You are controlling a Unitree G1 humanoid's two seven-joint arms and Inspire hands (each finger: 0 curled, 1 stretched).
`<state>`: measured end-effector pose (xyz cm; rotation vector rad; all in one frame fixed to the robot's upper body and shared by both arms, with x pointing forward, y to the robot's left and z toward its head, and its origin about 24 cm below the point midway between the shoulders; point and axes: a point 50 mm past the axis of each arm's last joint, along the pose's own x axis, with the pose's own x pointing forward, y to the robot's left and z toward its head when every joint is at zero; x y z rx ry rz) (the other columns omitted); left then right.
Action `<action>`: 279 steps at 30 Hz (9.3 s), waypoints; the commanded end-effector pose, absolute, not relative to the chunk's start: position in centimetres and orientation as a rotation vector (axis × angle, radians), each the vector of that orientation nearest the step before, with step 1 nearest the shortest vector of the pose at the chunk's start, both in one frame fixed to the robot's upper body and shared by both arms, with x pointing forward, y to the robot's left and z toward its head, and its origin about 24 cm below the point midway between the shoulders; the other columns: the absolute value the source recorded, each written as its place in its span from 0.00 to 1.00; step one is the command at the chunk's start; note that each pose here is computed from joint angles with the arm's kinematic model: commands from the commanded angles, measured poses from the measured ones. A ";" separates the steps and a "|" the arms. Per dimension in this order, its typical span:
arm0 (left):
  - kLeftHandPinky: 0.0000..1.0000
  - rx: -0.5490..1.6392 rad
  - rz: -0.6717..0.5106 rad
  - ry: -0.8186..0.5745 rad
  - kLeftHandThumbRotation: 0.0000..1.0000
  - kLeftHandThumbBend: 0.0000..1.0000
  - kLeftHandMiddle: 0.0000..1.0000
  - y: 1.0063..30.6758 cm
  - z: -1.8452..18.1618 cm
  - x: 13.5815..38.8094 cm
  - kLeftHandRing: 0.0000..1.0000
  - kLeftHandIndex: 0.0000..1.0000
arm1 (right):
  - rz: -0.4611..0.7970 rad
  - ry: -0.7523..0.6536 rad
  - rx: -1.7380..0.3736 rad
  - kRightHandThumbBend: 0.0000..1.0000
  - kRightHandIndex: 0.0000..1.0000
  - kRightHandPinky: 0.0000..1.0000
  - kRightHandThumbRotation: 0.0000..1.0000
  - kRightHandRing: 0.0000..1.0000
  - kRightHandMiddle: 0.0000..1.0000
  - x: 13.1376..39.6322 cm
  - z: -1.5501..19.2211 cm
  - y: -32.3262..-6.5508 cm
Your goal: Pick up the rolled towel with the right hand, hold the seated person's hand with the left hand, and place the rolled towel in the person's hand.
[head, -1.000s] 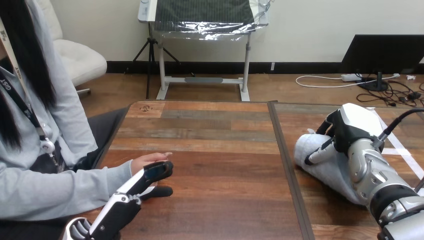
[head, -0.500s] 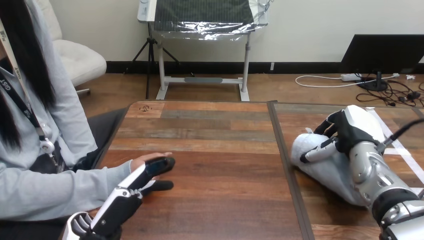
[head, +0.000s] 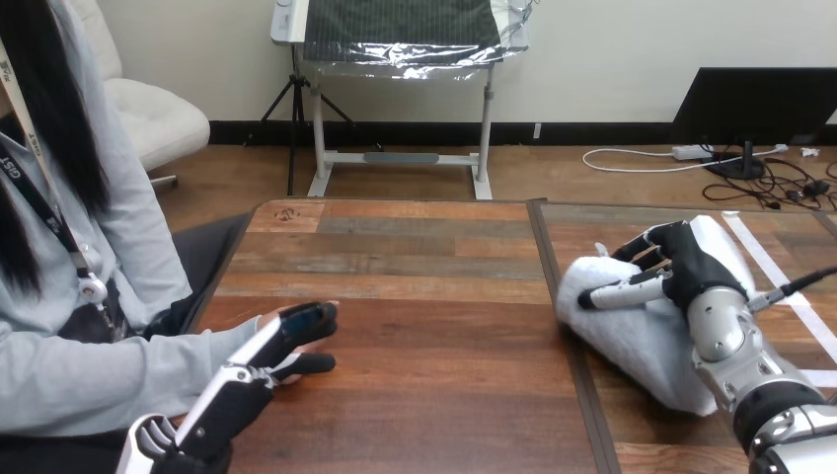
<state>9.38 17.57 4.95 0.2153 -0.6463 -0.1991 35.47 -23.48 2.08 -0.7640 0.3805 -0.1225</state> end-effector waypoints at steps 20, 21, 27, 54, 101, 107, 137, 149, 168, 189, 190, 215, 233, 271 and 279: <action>0.71 0.305 -0.208 -0.638 0.48 1.00 0.87 18.1 5.6 11.4 0.84 0.89 | -0.102 0.146 -0.487 0.86 0.49 0.41 0.00 0.46 0.52 37.0 4.8 -21.1; 0.72 0.306 -0.210 -0.635 0.48 1.00 0.87 18.1 5.5 11.4 0.84 0.89 | -0.101 0.140 -0.485 0.86 0.49 0.41 0.00 0.47 0.52 37.0 4.8 -21.1; 0.73 0.325 -0.212 -0.615 0.48 1.00 0.88 18.1 5.5 11.7 0.85 0.89 | -0.100 0.094 -0.382 0.86 0.48 0.41 0.00 0.46 0.52 37.2 5.4 -21.0; 0.77 0.518 -0.175 -0.524 0.44 1.00 0.90 18.9 5.7 13.4 0.87 0.93 | -0.067 -0.087 -0.144 0.84 0.42 0.31 0.00 0.37 0.46 38.2 8.6 -20.4; 0.87 1.176 -0.201 -0.313 0.45 1.00 0.92 23.6 10.4 16.4 0.92 0.93 | -0.020 -0.251 0.064 0.76 0.42 0.29 0.00 0.35 0.43 38.2 10.6 -18.8; 0.84 1.242 -0.210 -0.277 0.43 1.00 0.91 24.3 11.0 16.9 0.91 0.92 | -0.017 -0.270 0.074 0.78 0.41 0.29 0.00 0.35 0.43 38.1 10.7 -18.8; 0.81 1.447 -0.284 -0.177 0.30 1.00 0.88 25.8 12.1 19.2 0.89 0.89 | 0.038 -0.384 0.096 0.71 0.41 0.29 0.00 0.35 0.44 36.6 12.1 -18.8; 0.80 1.461 -0.287 -0.165 0.31 1.00 0.87 26.6 11.3 20.5 0.87 0.87 | 0.076 -0.429 0.091 0.67 0.40 0.29 0.00 0.36 0.44 35.5 12.8 -18.7; 0.78 1.469 -0.319 -0.115 0.30 1.00 0.83 27.5 9.6 22.6 0.83 0.85 | 0.142 -0.477 0.131 0.60 0.40 0.27 0.00 0.35 0.44 33.7 13.7 -18.6; 0.64 1.458 -0.295 -0.043 0.31 1.00 0.72 28.0 6.7 24.7 0.69 0.74 | 0.204 -0.536 0.147 0.57 0.40 0.24 0.00 0.32 0.43 31.3 14.6 -18.9; 0.63 1.455 -0.298 -0.039 0.31 1.00 0.72 28.0 6.6 24.8 0.68 0.73 | 0.206 -0.539 0.144 0.56 0.40 0.24 0.00 0.32 0.43 31.1 14.7 -18.9; 0.55 1.411 -0.316 0.011 0.25 1.00 0.59 28.0 4.8 26.1 0.56 0.62 | 0.249 -0.602 0.146 0.57 0.39 0.21 0.00 0.28 0.40 28.9 15.5 -19.1; 0.51 1.362 -0.318 0.012 0.16 0.99 0.53 27.7 3.9 26.4 0.50 0.54 | 0.266 -0.613 0.144 0.54 0.38 0.20 0.00 0.27 0.38 28.0 15.6 -19.0; 0.32 1.336 -0.321 -0.102 0.00 0.91 0.36 26.6 4.3 26.5 0.32 0.35 | 0.294 -0.518 0.174 0.42 0.38 0.21 0.00 0.29 0.39 28.2 14.4 -18.1; 0.29 1.326 -0.316 -0.144 0.00 0.89 0.36 26.2 5.3 26.6 0.30 0.35 | 0.295 -0.491 0.185 0.41 0.39 0.21 0.00 0.29 0.39 28.6 13.7 -17.8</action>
